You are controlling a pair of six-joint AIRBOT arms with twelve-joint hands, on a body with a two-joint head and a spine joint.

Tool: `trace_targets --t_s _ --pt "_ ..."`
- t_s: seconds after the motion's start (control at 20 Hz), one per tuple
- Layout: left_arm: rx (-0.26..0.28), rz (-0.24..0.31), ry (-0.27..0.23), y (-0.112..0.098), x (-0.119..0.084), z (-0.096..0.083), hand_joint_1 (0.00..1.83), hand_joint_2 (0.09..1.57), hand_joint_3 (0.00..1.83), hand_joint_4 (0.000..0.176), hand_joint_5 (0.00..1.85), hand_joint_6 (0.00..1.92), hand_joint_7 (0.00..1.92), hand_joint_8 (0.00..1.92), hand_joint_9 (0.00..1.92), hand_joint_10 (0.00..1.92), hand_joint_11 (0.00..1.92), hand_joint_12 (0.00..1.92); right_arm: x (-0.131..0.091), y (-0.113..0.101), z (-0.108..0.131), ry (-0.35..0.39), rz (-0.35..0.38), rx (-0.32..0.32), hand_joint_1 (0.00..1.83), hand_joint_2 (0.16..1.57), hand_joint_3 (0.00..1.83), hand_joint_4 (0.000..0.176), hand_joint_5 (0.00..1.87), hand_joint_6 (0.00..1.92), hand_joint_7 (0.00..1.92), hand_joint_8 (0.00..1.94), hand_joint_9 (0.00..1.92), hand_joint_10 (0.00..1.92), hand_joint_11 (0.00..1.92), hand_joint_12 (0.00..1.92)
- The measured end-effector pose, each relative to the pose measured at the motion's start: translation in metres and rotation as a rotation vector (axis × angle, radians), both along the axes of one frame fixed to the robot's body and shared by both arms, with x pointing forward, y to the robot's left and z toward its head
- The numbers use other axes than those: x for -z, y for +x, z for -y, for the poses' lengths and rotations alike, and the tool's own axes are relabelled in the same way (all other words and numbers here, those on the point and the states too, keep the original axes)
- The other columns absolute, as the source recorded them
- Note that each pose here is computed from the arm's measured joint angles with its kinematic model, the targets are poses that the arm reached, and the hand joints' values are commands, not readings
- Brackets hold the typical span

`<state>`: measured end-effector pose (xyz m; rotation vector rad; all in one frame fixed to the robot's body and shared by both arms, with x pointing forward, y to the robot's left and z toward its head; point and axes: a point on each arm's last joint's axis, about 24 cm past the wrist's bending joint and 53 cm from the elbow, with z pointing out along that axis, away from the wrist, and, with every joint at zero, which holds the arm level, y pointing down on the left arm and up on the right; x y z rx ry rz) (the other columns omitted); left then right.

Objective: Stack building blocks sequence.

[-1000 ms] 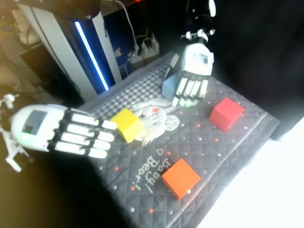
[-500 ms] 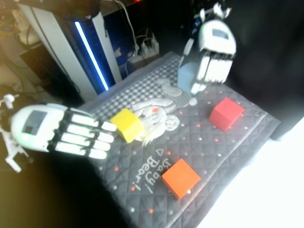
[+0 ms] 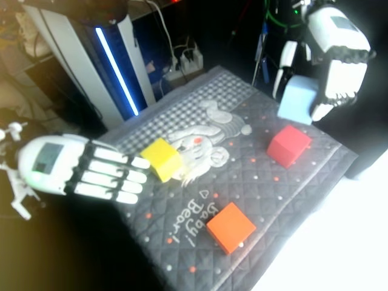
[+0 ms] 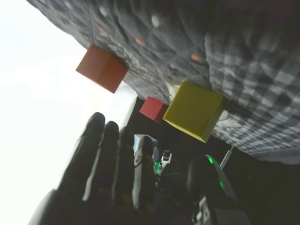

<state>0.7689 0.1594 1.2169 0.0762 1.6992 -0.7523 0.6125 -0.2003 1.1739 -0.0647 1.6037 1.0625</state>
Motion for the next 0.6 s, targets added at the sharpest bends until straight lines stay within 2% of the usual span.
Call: trace_targets --t_s 0.05,0.1,0.25,0.35,0.4,0.5,0.6 --pt "-0.007 -0.011 0.007 0.003 0.004 0.001 1.40 1.03 0.00 0.000 1.09 0.69 1.19 0.55 1.10 0.95 0.92 0.89 0.000 0.000 0.000 0.000 0.000 0.000 0.52 1.31 0.00 0.069 0.33 0.00 0.32 0.00 0.27 0.01 0.27 0.01" --pt "-0.014 -0.017 0.011 0.006 0.006 0.000 1.40 1.03 0.00 0.000 1.08 0.72 1.22 0.49 1.12 0.92 0.94 0.79 0.000 0.000 0.000 0.001 0.001 0.000 0.49 1.31 0.00 0.082 0.33 0.00 0.31 0.00 0.26 0.00 0.25 0.00" --pt "-0.047 -0.046 0.032 0.016 0.017 -0.006 1.40 1.02 0.00 0.000 1.08 0.73 1.23 0.47 1.16 0.86 1.00 0.73 0.000 0.000 0.001 0.000 0.000 0.002 0.48 1.30 0.00 0.076 0.34 0.00 0.31 0.00 0.27 0.01 0.26 0.01" --pt "-0.062 -0.068 0.045 0.021 0.025 -0.005 1.40 1.03 0.00 0.000 1.08 0.66 1.22 0.47 1.11 1.00 0.96 0.90 0.000 0.000 0.000 0.000 0.001 0.000 0.48 1.30 0.00 0.078 0.34 0.00 0.31 0.00 0.27 0.00 0.26 0.01" --pt "-0.064 -0.075 0.050 0.022 0.027 -0.004 1.40 1.03 0.00 0.000 1.09 0.66 1.24 0.43 1.12 0.97 0.95 0.88 0.000 0.000 0.000 0.000 0.001 0.000 0.48 1.30 0.00 0.088 0.34 0.00 0.31 0.00 0.27 0.00 0.27 0.01" --pt "-0.062 -0.078 0.050 0.022 0.029 -0.002 1.41 1.02 0.00 0.000 1.12 0.60 1.25 0.43 1.14 0.94 0.98 0.85 0.000 0.001 0.001 0.000 0.001 0.001 0.50 1.30 0.00 0.088 0.34 0.00 0.31 0.00 0.26 0.00 0.25 0.00" --pt "-0.060 -0.082 0.058 0.023 0.031 0.001 1.40 1.02 0.00 0.000 1.13 0.58 1.25 0.46 1.12 0.94 0.92 0.93 0.000 0.000 0.000 0.000 0.002 0.001 0.51 1.30 0.00 0.069 0.35 0.00 0.31 0.00 0.28 0.01 0.28 0.01"
